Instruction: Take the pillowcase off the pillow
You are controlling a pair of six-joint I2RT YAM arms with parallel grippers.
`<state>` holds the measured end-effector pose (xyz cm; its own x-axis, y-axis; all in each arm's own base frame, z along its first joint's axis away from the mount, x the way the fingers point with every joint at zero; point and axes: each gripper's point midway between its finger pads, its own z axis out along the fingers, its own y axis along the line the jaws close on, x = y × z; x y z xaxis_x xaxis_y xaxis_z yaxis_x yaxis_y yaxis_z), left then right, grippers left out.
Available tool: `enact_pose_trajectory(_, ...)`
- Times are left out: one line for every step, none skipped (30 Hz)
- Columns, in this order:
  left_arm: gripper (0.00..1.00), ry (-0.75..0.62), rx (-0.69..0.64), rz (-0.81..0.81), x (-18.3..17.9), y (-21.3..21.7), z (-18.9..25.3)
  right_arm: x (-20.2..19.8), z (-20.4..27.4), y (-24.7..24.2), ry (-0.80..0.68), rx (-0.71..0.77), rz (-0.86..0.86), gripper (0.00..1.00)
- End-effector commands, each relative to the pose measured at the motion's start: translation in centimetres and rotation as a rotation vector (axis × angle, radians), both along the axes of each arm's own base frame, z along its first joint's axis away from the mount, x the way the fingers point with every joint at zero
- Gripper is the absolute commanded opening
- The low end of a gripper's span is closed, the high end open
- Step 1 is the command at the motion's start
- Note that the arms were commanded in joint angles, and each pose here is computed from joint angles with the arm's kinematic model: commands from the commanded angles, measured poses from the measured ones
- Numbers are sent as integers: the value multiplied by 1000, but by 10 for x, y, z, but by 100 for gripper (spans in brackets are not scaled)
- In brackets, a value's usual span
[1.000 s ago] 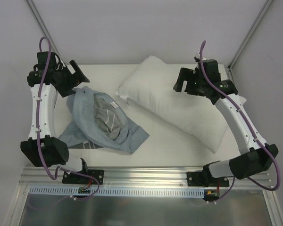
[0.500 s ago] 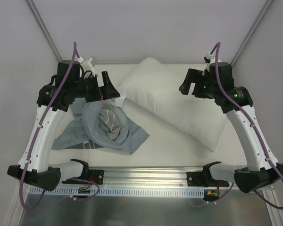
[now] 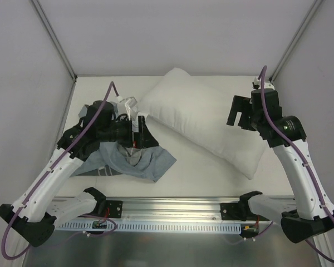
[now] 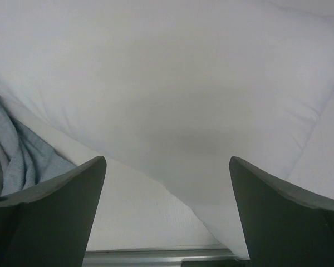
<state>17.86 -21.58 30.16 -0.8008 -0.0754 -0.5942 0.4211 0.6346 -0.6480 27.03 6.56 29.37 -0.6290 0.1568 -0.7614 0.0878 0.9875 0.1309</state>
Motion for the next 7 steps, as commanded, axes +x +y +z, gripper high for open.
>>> enact_pose_trajectory(99,-10,-94,-79,-14,-23,1,-13,-3,-22,-1,-66,-71,96)
enact_pose_trajectory(99,2,-90,-108,-21,-28,-8,-14,-4,-23,-2,-67,-72,96)
enact_pose_trajectory(99,-1,-91,-121,-24,-30,-9,-15,-4,-24,-5,-66,-74,96)
enact_pose_trajectory(99,1,-88,-133,-26,-32,-14,-17,-5,-24,-6,-63,-76,96)
enact_pose_trajectory(99,4,-84,-145,-29,-33,-17,-18,-7,-24,-3,-64,-74,96)
enact_pose_trajectory(99,6,-78,-157,-31,-36,-20,-19,-6,-27,-11,-68,-84,96)
enact_pose_trajectory(99,15,-70,-160,-31,-37,-24,-19,-6,-28,-15,-71,-87,96)
